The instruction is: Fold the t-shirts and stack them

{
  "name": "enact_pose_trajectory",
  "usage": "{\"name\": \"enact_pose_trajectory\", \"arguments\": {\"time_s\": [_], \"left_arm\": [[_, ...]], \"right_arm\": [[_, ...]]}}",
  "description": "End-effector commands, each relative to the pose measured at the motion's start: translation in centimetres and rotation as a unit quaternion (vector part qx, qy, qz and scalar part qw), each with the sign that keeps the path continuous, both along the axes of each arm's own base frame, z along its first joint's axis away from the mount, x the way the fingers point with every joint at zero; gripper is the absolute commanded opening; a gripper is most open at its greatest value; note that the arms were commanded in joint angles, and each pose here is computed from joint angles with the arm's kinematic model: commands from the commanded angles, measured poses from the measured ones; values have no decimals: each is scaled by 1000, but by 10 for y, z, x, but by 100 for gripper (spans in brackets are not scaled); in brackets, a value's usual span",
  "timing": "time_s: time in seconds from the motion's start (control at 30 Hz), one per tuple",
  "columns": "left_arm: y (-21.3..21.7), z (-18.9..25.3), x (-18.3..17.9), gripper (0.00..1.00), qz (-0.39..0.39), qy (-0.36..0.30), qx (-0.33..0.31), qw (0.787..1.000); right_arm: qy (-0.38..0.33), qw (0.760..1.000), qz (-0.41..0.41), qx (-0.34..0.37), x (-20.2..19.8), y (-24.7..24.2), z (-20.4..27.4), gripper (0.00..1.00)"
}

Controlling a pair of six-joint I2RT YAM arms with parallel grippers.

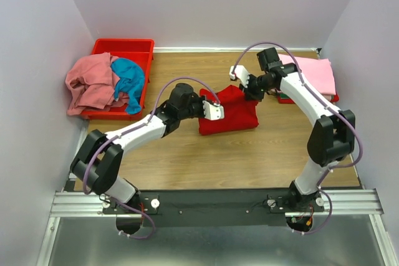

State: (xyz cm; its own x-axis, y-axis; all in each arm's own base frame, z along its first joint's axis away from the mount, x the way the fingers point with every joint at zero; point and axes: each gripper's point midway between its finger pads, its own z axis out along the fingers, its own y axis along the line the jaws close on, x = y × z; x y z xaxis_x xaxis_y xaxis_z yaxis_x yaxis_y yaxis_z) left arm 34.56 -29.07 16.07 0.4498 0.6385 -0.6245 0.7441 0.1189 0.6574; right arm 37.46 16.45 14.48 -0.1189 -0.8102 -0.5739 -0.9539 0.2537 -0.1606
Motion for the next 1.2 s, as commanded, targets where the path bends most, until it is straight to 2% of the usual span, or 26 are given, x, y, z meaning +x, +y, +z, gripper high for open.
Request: {"name": "enact_pose_trajectory", "arguments": {"time_s": [0.0, 0.17, 0.5, 0.77, 0.93, 1.07, 1.1, 1.17], "left_arm": [[1, 17, 31, 0, 21, -47, -23, 998], [5, 9, 58, 0, 51, -62, -27, 996], [8, 31, 108, 0, 123, -133, -62, 981], [11, 10, 144, 0, 153, -124, -55, 979], [9, -11, 155, 0, 158, -106, -45, 981], [8, -10, 161, 0, 163, -105, -45, 980], [8, -10, 162, 0, 164, -104, -45, 980], [6, -10, 164, 0, 165, -101, -44, 980]], "right_arm": [[-12, 999, -32, 2, 33, 1, -1, 0], [-16, 998, -59, 2, 60, 2, -8, 0], [-55, 992, -113, 28, 108, 1, -2, 0], [-70, 986, -148, 27, 147, 3, -12, 1], [-63, 985, -161, 19, 156, 2, -26, 0], [-61, 984, -169, 14, 157, 0, -31, 1], [-60, 983, -172, 14, 157, -1, -32, 2], [-59, 983, -175, 14, 158, 0, -34, 10]]}}
